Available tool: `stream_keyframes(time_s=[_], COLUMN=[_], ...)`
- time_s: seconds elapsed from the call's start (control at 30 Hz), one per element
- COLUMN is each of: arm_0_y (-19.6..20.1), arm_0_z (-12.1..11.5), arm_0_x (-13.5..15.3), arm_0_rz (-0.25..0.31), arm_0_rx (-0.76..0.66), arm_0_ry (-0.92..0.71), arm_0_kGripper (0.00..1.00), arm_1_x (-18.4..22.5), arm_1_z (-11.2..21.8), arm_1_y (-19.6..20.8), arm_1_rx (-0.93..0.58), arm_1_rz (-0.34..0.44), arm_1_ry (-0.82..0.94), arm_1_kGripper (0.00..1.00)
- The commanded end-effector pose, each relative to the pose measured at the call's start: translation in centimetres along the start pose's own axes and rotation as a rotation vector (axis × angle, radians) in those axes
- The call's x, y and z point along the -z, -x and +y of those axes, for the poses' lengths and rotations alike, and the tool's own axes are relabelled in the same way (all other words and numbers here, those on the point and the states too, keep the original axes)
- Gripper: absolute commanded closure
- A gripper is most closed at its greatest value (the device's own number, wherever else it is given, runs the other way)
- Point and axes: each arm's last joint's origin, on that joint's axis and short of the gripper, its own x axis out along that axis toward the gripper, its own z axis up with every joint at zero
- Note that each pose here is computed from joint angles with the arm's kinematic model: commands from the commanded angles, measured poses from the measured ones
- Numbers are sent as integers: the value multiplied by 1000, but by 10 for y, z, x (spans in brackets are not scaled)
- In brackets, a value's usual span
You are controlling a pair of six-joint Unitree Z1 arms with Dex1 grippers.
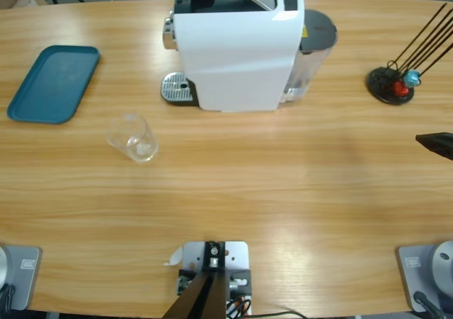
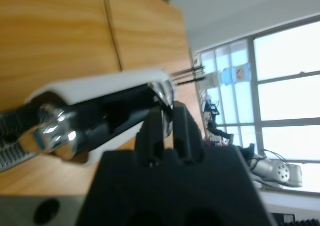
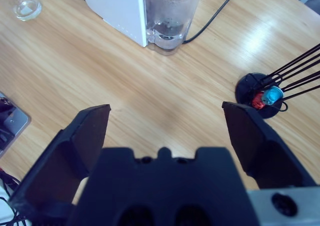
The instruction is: Pour coffee
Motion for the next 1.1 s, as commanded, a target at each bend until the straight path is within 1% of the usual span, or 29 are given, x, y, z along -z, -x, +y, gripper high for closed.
stream_keyframes(time_s=[0.03,0.07,0.1,0.13,0.17,0.2,0.27,0.3,0.33,0.37,0.4,0.43,0.47,0.5,0.57,0.6,0.67,0.7,0.73,0.8,0.83,0.93,0.97,1.03,1.1], arm_0_y=[-2,-4,-6,-2,2,8,20,29,37,45,52,57,63,69,84,90,99,102,106,114,117,123,125,127,127], arm_0_z=[-33,-37,-43,-47,-50,-51,-43,-36,-31,-26,-21,-15,-7,0,7,9,18,21,23,26,27,29,28,26,26], arm_0_x=[-4,-5,-4,-2,2,7,21,32,42,55,67,78,90,96,109,114,125,129,132,138,141,145,146,146,145], arm_0_rz=[9,3,-3,-24,-48,-76,-129,-142,-147,-139,-110,-62,-22,-13,-16,-16,4,12,20,23,27,34,28,17,16], arm_0_rx=[142,172,191,192,183,160,60,-2,-62,-147,-249,-346,-425,-459,-474,-474,-483,-486,-489,-497,-502,-507,-506,-504,-504], arm_0_ry=[-107,-151,-205,-288,-376,-479,-649,-716,-782,-852,-939,-1032,-1103,-1110,-1109,-1109,-1103,-1099,-1094,-1083,-1076,-1066,-1064,-1055,-1050], arm_0_kGripper=[1000,1000,965,358,106,22,0,0,0,0,0,0,0,0,0,0,0,5,9,9,9,9,9,9,9], arm_1_x=[3,3,4,5,7,11,15,16,15,13,10,4,-2,-8,-16,-19,-18,-15,-14,-9,-8,6,13,27,42], arm_1_z=[2,2,2,1,0,-3,-11,-14,-16,-15,-14,-13,-13,-16,-20,-26,-41,-47,-52,-57,-62,-69,-72,-74,-77], arm_1_y=[-6,-6,-5,-3,-1,3,19,27,33,34,27,6,-13,-25,-25,-29,-55,-65,-71,-81,-92,-121,-126,-127,-126], arm_1_rx=[-17,-17,-14,-6,14,55,147,172,175,159,142,145,136,144,182,216,292,332,377,404,412,456,480,533,584], arm_1_rz=[32,31,26,21,8,-23,-119,-158,-187,-210,-185,-52,56,104,50,59,162,199,197,139,142,173,175,145,132], arm_1_ry=[15,15,12,3,-15,-41,-84,-123,-174,-212,-226,-229,-243,-261,-285,-304,-349,-386,-428,-502,-529,-554,-577,-625,-665], arm_1_kGripper=[0,0,0,0,0,0,0,0,0,0,0,0,0,0,0,0,0,0,0,1,13,4,2,3,11])
